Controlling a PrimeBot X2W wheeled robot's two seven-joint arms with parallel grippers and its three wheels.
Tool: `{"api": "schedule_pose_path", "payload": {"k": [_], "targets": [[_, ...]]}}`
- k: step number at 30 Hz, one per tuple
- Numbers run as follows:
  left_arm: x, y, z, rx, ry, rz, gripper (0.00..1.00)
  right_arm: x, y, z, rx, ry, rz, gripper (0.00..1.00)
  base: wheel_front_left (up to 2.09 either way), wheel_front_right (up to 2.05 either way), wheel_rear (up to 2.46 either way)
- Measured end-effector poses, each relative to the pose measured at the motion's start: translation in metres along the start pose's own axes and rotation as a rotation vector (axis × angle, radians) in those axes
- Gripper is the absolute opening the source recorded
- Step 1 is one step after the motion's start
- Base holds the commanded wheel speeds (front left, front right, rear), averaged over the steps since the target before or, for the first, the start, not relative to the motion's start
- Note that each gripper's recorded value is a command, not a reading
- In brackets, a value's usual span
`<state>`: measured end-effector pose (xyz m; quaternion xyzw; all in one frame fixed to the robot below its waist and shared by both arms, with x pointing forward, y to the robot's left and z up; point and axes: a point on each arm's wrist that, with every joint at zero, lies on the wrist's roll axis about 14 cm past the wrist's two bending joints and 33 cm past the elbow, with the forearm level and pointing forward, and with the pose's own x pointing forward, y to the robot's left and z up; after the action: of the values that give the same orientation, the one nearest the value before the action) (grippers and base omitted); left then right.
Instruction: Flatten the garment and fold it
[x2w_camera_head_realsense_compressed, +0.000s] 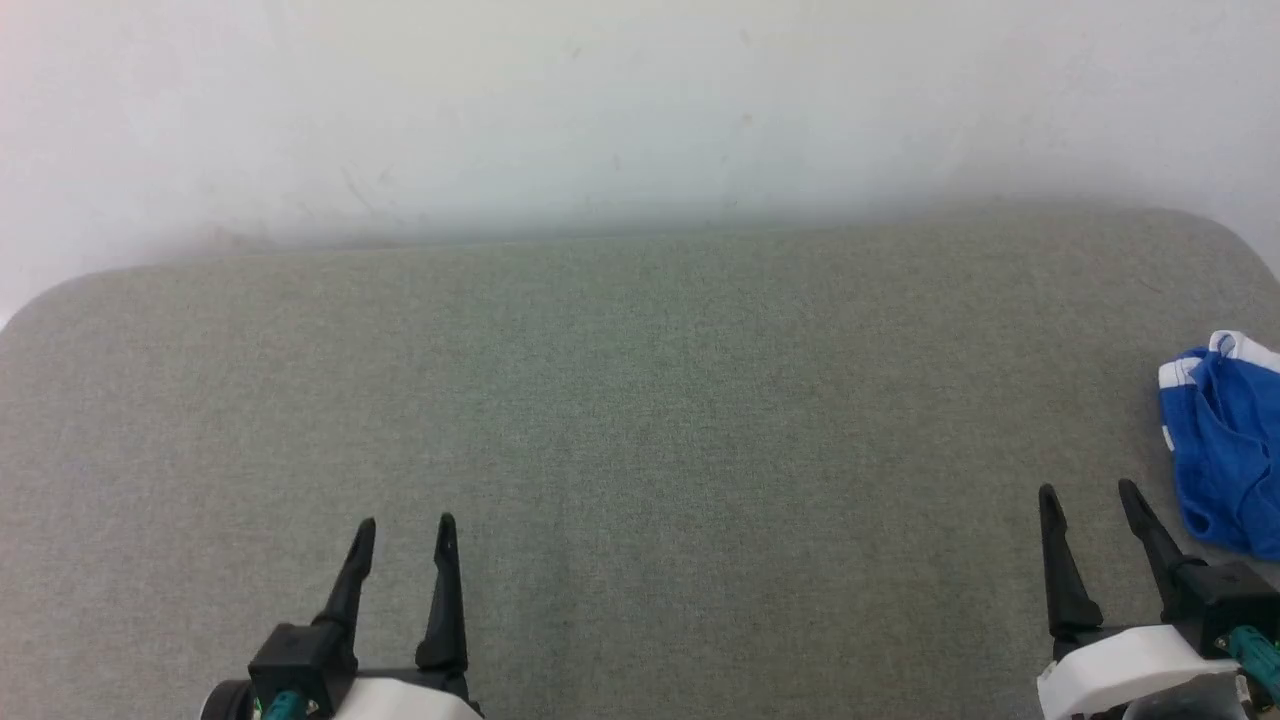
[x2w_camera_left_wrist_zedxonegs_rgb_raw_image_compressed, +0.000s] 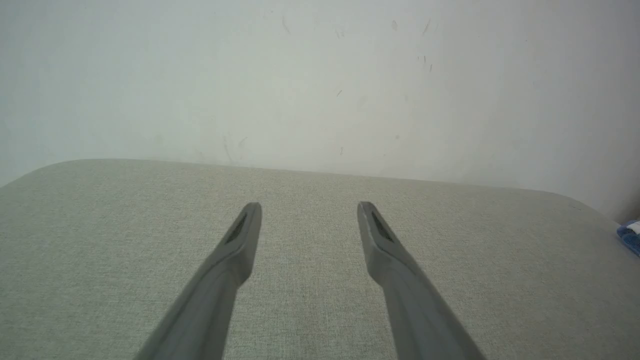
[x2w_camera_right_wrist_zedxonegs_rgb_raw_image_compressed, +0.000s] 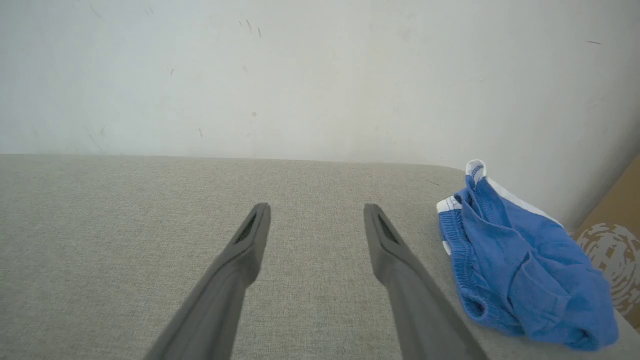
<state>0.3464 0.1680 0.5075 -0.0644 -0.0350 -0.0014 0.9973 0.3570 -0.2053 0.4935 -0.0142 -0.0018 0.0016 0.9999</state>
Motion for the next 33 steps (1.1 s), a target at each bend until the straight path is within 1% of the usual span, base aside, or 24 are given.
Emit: {"api": "schedule_pose_path", "payload": {"k": [5,16,17,33], "targets": [[-0.009,0.002,-0.002,0.007,0.005,0.011,1.0,-0.003,0.002,0.0,0.014,-0.009,0.005,1.0,0.0,0.0,0.0],[-0.012,0.008,-0.003,0.01,0.005,0.029,1.0,-0.003,0.004,-0.004,0.02,-0.003,0.011,1.0,0.0,0.0,0.0],[-0.012,0.008,-0.003,0.008,0.005,0.032,0.0,-0.003,0.004,-0.004,0.021,-0.002,0.01,0.0,0.0,0.0,0.0],[-0.011,0.009,-0.005,0.01,0.024,0.032,0.0,-0.003,0.006,-0.004,0.02,0.009,0.017,0.0,0.0,0.0,0.0]]}}
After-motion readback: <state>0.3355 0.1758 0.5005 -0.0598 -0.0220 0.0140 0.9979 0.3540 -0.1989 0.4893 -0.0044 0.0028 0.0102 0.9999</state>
